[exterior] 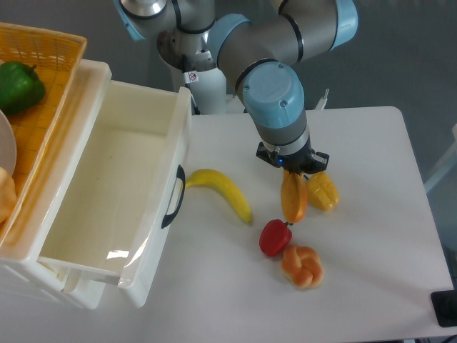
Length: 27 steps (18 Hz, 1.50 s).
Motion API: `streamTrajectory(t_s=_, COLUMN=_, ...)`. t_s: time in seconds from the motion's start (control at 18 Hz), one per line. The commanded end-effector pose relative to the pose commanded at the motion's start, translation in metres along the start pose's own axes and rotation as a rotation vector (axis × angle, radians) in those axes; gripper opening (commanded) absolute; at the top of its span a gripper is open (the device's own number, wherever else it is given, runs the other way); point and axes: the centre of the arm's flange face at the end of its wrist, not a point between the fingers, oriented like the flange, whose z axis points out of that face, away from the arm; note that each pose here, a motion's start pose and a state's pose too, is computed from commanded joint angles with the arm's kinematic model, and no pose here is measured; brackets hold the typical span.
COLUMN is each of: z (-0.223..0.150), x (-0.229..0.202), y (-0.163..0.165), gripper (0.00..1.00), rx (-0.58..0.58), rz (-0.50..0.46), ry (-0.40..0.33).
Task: Place the long bread in the upper white drawer
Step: 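Close the gripper on the long orange bread beside the yellow pepper, then lift the long orange bread and carry it toward the open white drawer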
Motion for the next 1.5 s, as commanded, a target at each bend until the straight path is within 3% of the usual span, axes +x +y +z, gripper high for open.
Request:
streamTrajectory(t_s=0.94, z=-0.015, x=-0.002, y=0.008, gripper=0.00, rx=-0.020, rz=0.002, ry=0.003)
streamTrajectory(t_s=1.5, z=-0.066, x=0.020, y=0.065, gripper=0.00, rx=-0.110, rz=0.002, ry=0.113)
